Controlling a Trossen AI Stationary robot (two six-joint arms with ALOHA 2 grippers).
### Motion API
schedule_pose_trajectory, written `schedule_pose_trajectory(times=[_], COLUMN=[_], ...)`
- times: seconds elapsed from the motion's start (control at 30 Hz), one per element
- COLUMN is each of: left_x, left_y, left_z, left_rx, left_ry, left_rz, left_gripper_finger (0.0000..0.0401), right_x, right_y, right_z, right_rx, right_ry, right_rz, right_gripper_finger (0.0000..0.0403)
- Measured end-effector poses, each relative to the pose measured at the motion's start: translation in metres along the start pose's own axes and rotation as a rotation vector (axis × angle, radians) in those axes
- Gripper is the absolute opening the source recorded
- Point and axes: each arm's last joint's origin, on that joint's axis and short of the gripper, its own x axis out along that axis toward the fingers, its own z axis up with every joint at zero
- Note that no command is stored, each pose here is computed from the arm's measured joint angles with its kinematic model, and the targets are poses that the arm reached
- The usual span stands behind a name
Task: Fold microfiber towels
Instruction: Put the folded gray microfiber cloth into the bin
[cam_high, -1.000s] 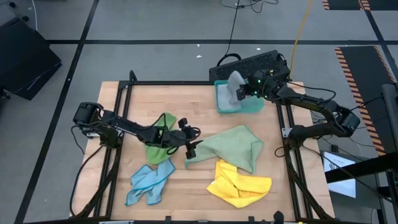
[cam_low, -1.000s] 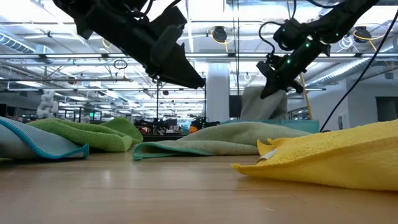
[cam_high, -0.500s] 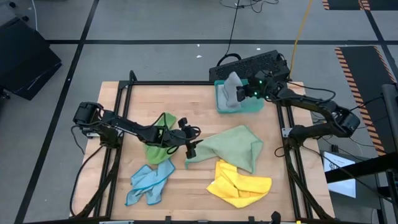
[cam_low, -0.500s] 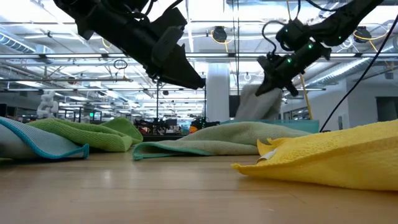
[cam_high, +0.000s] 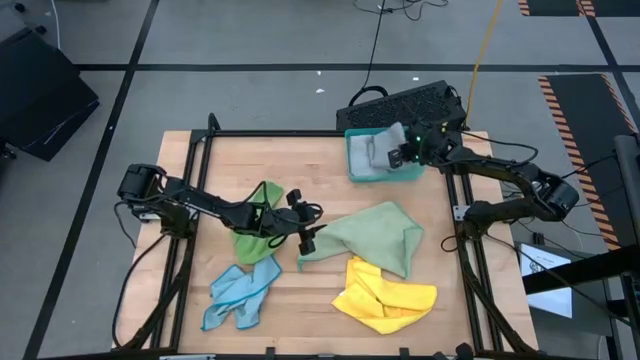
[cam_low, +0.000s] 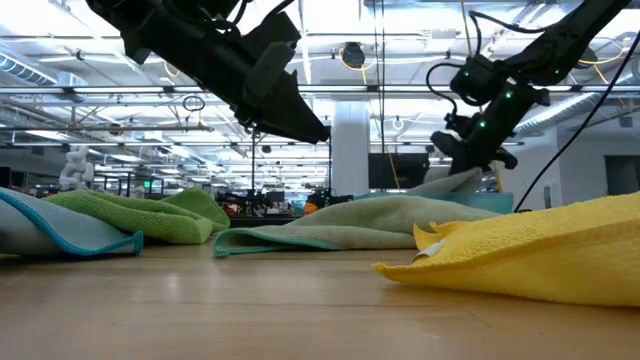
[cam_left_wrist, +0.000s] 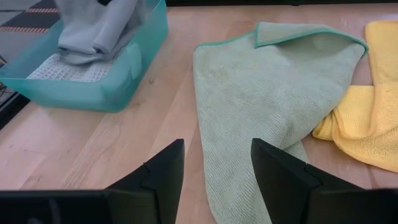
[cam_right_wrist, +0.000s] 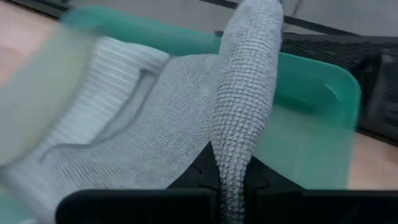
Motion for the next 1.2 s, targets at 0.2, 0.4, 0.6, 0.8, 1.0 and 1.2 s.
schedule_pose_trajectory(times=[0.2, 0.4, 0.6, 0.8, 1.0, 1.2], left_x=[0.000, 0.000, 0.001, 0.001, 0.001, 0.001], left_y=[0.000, 0.000, 0.002, 0.003, 0.003, 0.003], left_z=[0.000, 0.000, 0.000, 0.000, 0.000, 0.000], left_rx=[0.000, 0.000, -0.003, -0.010, -0.010, -0.004], left_ry=[0.000, 0.000, 0.000, 0.001, 0.001, 0.000], left_rz=[0.000, 0.000, 0.005, 0.008, 0.008, 0.009], left_gripper_finger=[0.0186, 0.0186, 0.0186, 0.0187, 0.0186, 0.0186], right_x=[0.000, 0.000, 0.001, 0.000, -0.017, -0.025], right_y=[-0.004, -0.005, -0.007, -0.010, -0.005, 0.012], right_z=[-0.006, -0.006, -0.006, -0.005, 0.017, 0.029], right_rx=[-0.060, -0.066, -0.082, -0.101, -0.131, -0.113], right_ry=[0.051, 0.048, 0.051, 0.040, 0.039, 0.150], right_rz=[-0.078, -0.104, -0.114, -0.179, -0.154, 0.062], right_gripper_finger=[0.0004, 0.0019, 0.0073, 0.0160, 0.0224, 0.0200])
